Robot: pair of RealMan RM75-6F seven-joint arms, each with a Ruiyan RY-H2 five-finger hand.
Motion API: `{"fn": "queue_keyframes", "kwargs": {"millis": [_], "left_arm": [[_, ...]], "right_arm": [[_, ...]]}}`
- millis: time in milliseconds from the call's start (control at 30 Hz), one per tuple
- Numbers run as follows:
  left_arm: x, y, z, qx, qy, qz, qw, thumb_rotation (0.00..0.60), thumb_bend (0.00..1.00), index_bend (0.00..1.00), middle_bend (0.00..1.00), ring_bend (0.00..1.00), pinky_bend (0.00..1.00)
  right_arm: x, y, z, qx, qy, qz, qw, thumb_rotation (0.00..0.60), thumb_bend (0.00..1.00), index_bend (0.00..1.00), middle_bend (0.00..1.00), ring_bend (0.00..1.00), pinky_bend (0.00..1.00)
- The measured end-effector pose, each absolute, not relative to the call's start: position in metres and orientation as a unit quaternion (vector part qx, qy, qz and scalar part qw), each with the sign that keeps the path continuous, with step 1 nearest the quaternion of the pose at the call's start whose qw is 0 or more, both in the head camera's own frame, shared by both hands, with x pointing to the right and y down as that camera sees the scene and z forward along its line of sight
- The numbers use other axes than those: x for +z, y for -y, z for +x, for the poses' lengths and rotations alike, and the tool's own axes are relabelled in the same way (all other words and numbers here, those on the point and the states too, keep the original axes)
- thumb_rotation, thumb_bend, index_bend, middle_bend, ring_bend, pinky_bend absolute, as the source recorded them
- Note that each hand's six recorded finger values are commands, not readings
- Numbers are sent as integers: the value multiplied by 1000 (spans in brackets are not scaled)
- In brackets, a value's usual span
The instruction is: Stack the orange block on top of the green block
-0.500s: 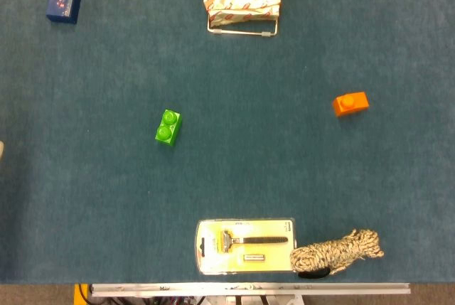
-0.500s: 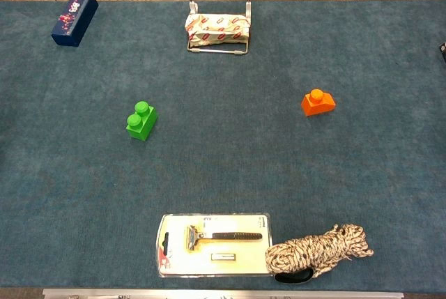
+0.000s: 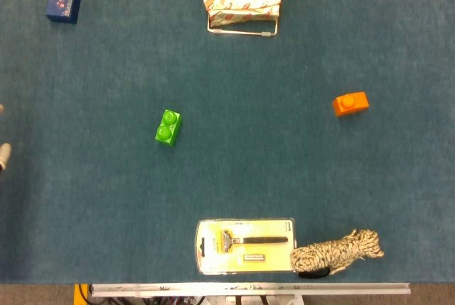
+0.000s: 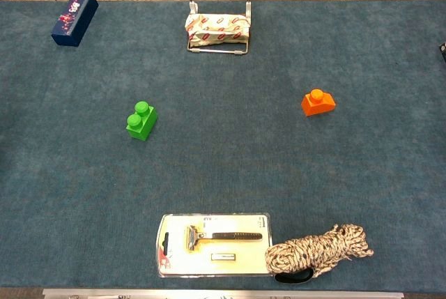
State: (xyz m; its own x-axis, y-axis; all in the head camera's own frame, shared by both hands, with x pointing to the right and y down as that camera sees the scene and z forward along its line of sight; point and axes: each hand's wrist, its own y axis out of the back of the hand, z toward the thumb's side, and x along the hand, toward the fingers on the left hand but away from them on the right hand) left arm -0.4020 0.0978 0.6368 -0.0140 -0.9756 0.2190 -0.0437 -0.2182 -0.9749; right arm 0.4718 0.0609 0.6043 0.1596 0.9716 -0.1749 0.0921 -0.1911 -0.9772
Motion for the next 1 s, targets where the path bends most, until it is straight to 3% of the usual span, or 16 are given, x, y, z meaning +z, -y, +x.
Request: {"fn": "queue_keyframes", "kwargs": {"millis": [267, 1000], "left_arm": [[645, -92, -345, -485, -411, -627, 451, 600, 158, 120, 61, 74, 225], [677, -39, -214, -426, -313, -702, 478, 600, 88, 92, 0, 0, 134]], "right_arm": [[592, -62, 478, 463, 460, -601, 461, 600, 253, 267, 315, 148, 343], [579, -65, 499, 465, 494, -584, 446, 600, 253, 267, 315, 148, 343]]}}
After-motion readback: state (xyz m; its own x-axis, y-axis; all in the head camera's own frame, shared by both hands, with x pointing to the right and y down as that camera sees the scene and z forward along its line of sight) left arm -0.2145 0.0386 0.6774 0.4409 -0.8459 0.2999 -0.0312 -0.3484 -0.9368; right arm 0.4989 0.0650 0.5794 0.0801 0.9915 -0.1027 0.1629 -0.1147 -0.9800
